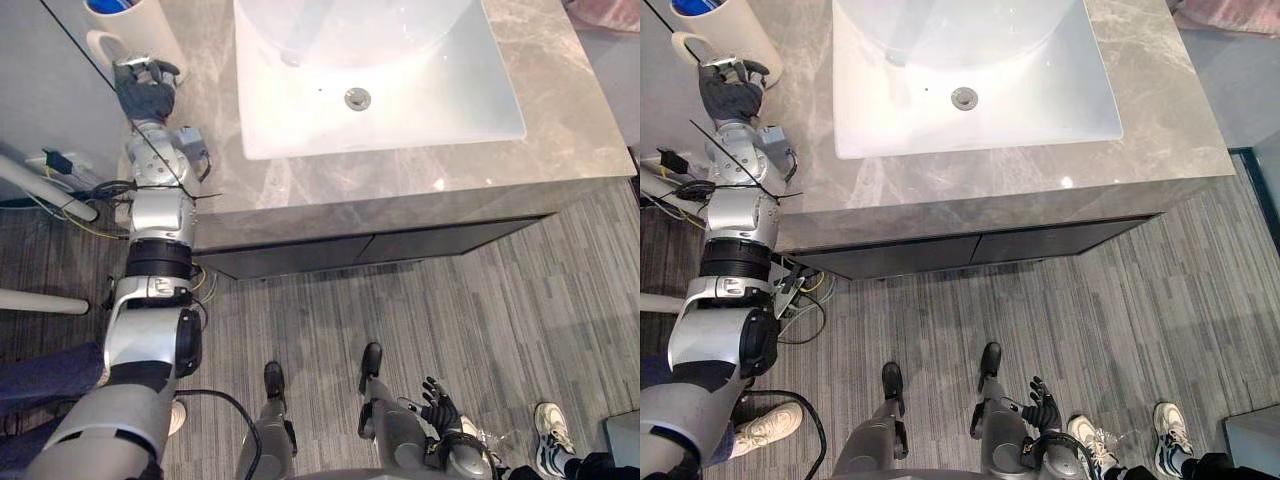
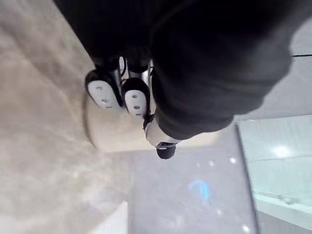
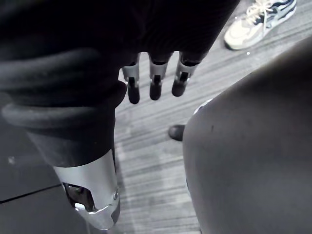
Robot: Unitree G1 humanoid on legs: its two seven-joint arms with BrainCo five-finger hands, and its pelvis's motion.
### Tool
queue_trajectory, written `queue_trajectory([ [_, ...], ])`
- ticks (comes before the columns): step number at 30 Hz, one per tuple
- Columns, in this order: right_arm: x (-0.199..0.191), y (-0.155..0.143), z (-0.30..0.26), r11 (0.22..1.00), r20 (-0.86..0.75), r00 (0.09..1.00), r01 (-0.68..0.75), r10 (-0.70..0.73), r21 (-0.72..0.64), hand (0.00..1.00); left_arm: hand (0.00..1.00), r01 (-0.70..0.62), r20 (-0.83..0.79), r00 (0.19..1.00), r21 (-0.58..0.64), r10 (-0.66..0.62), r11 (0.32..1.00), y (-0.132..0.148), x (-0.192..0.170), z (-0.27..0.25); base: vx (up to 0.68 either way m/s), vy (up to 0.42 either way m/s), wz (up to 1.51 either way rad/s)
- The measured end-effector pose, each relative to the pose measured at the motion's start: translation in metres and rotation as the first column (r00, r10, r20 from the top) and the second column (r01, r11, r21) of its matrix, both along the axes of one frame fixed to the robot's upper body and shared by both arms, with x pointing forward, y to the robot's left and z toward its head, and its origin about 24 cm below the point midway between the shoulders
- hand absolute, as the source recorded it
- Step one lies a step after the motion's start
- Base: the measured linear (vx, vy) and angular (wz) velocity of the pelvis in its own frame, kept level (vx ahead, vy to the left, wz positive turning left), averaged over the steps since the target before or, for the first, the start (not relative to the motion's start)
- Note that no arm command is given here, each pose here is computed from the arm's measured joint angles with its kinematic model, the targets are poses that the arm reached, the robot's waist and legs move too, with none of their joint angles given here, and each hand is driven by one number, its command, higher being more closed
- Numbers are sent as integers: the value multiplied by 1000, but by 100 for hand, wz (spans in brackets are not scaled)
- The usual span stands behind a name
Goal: Organize washtable
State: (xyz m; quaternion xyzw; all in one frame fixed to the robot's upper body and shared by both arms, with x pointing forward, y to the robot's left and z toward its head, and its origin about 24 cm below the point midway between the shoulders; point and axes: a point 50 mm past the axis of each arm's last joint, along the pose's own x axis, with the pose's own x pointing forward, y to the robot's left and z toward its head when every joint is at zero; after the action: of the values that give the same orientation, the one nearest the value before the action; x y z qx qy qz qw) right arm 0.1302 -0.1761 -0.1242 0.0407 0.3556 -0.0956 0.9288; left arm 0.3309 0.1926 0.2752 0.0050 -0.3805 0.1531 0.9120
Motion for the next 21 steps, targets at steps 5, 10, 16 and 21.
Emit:
queue_trajectory([
  [5,-7,-9,-5,1000,-34,999,24,-25,-3,0,100,-16,84,996,-6,16,1000,6,-46,-26,34,7,6],
  [10,-18,-22,-11,999,-86,995,45,-47,-25,0,100,-271,28,962,-42,272,962,53,-85,-62,59,4,10],
  [16,-35,-26,-17,997,-142,987,70,-73,-28,0,100,-678,-305,705,-26,640,735,118,-163,-147,3,-9,13],
  [21,-49,-19,-21,997,-178,981,72,-75,-21,0,100,-825,-570,423,80,705,560,132,-231,-208,9,-9,10],
])
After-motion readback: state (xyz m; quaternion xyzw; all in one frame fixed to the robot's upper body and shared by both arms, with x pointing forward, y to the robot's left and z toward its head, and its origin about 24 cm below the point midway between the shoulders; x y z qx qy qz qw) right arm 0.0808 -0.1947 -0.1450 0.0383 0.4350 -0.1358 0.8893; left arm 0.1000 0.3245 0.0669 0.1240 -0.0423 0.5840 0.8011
